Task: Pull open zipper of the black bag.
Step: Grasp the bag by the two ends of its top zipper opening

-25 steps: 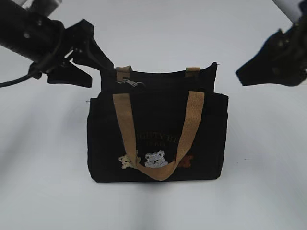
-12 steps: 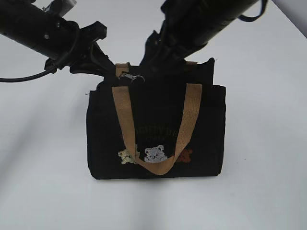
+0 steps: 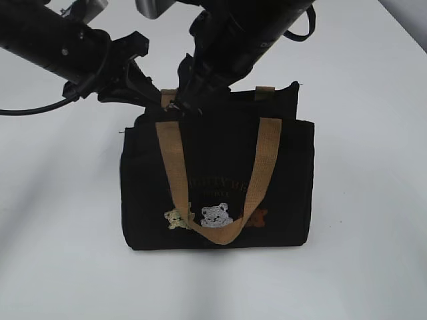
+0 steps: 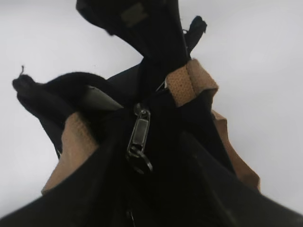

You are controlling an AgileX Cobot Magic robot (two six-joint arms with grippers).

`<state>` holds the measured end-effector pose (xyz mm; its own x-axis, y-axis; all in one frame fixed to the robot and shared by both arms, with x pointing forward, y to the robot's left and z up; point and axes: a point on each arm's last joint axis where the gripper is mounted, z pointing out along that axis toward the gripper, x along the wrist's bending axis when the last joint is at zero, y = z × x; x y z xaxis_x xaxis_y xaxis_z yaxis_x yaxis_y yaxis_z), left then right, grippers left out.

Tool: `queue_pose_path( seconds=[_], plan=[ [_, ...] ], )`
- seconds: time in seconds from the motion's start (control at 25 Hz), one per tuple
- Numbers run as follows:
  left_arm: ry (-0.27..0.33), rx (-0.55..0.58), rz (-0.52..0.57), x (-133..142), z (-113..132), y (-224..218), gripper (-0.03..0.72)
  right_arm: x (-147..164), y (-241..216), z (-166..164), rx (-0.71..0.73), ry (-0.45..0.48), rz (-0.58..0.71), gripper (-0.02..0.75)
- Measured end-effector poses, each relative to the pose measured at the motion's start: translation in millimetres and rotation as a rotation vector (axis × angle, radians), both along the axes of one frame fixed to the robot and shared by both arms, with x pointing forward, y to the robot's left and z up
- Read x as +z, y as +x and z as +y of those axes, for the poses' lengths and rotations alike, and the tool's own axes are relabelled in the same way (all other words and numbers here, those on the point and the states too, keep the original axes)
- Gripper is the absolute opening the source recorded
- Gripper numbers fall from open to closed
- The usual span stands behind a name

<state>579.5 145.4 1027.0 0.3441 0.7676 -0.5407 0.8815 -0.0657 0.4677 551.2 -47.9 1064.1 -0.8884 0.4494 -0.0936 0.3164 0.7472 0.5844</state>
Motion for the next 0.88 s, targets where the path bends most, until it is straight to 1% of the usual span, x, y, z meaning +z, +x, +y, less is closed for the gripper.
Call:
queue_pose_path(
  seconds=[0.12,0.2,0.28,0.36,0.52,0.76,0.88],
  plan=[
    [0.000,0.000,0.000,0.0,0.0,0.0,0.011,-1.5,-2.6,-1.1,0.014,-0.020,0.026,0.308],
    [0.000,0.000,0.000,0.0,0.0,0.0,0.011,-2.2,-3.2,-1.3,0.021,-0.027,0.033,0.283],
    [0.000,0.000,0.000,0.0,0.0,0.0,0.011,-2.5,-2.7,-2.2,0.024,-0.041,0.023,0.253],
    [0.000,0.000,0.000,0.0,0.0,0.0,0.011,-3.4,-1.4,-3.6,0.031,-0.064,0.005,0.239],
    [0.000,0.000,0.000,0.0,0.0,0.0,0.010,-9.6,1.5,-3.3,0.035,-0.089,0.003,0.233],
    [0.000,0.000,0.000,0.0,0.0,0.0,0.008,-12.4,4.3,-1.6,0.031,-0.084,-0.007,0.226],
    [0.000,0.000,0.000,0.0,0.0,0.0,0.008,-12.6,4.8,-1.4,0.034,-0.084,-0.012,0.170]
  ],
)
